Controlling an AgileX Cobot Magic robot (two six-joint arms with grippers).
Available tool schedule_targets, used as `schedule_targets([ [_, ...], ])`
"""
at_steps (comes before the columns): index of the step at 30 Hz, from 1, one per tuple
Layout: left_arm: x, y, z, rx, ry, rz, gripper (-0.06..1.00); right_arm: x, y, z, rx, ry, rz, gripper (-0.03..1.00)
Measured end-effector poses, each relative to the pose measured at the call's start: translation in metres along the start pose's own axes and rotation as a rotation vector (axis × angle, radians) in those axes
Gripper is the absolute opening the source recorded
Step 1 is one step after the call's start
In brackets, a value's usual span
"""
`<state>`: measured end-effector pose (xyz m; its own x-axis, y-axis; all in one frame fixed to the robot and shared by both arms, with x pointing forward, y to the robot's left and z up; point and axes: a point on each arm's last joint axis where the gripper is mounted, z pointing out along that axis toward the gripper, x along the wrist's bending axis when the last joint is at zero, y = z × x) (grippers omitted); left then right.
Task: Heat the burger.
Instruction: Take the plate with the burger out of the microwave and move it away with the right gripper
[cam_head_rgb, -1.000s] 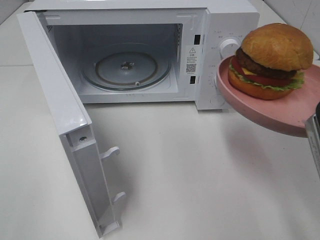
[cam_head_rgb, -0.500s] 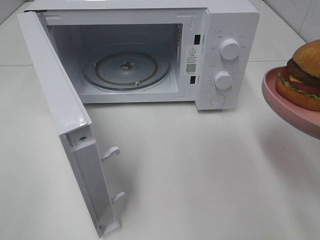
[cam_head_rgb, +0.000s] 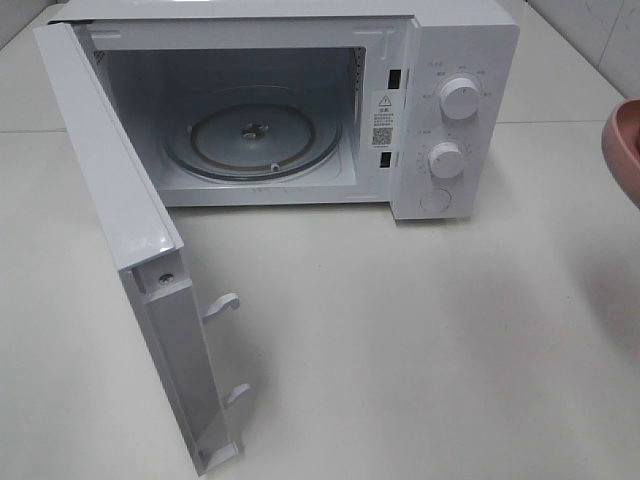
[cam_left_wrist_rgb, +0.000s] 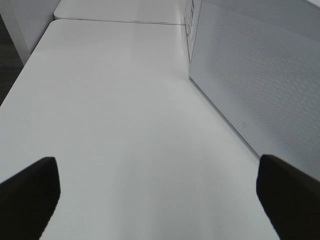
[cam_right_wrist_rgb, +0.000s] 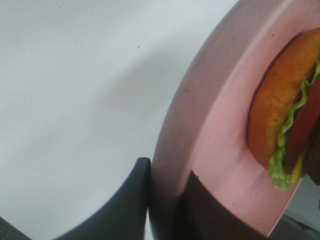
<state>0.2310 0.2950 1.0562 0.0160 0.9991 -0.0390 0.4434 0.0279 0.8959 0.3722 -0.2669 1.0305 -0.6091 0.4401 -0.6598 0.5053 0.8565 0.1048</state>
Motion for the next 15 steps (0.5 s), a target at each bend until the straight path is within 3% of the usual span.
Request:
schedule_targets([
  [5, 0.000, 0.000, 0.000, 0.000, 0.000, 0.000, 0.99, 0.001, -0.001, 0.006, 0.098, -0.006, 0.097, 0.06],
  [15, 0.000, 0.000, 0.000, 0.000, 0.000, 0.000, 0.99, 0.008, 0.010, 0.024, 0.197, 0.021, 0.152, 0.07],
])
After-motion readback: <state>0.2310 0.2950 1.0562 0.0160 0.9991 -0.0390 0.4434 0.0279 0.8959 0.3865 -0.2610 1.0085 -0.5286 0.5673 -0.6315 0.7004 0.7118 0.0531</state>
